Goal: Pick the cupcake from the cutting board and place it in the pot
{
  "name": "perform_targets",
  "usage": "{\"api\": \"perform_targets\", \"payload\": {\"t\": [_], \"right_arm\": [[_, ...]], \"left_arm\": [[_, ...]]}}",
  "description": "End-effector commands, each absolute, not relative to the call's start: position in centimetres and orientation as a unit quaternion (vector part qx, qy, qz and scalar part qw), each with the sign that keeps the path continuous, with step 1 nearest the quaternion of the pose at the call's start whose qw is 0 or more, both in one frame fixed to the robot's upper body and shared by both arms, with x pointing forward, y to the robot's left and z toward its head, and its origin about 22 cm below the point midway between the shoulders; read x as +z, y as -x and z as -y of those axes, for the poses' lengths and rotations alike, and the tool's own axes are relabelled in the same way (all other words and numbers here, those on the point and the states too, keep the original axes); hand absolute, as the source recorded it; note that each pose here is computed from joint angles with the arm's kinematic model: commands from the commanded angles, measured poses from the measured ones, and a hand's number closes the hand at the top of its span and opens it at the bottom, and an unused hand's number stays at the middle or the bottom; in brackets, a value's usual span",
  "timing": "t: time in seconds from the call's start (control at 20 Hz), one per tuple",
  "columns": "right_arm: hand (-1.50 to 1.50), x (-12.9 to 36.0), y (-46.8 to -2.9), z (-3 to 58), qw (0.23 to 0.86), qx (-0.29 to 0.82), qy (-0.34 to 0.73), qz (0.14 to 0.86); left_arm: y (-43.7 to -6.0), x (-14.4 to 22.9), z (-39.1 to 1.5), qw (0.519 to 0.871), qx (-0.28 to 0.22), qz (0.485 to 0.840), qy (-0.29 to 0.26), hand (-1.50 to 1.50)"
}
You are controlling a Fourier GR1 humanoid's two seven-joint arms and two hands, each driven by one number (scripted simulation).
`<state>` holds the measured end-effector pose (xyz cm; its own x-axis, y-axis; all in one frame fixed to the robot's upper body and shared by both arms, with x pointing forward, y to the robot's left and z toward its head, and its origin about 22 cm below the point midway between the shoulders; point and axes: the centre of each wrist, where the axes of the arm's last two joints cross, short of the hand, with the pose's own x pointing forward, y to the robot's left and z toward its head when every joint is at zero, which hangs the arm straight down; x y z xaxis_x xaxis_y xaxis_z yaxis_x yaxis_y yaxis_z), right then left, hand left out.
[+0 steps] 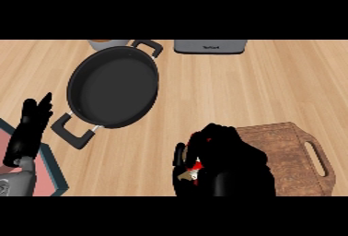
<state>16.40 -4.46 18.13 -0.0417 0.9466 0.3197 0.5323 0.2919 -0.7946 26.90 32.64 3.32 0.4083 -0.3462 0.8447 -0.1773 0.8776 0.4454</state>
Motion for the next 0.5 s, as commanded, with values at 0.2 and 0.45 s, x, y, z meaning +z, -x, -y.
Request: {"api": "perform_targets", "payload": {"t": [0.2, 0.45], "right_arm": [[1.50, 23.9, -17.7, 1.0, 0.428, 0.218, 0.546, 0.687], [1.50, 25.9, -20.9, -0.3, 0.466, 0.233, 0.521, 0.676]], "left_arm": [[-27.3, 3.0, -31.1, 0.806, -0.064, 0.541, -0.232, 0.00], [-27.0, 2.7, -31.5, 0.803, -0.070, 0.545, -0.231, 0.00]]}}
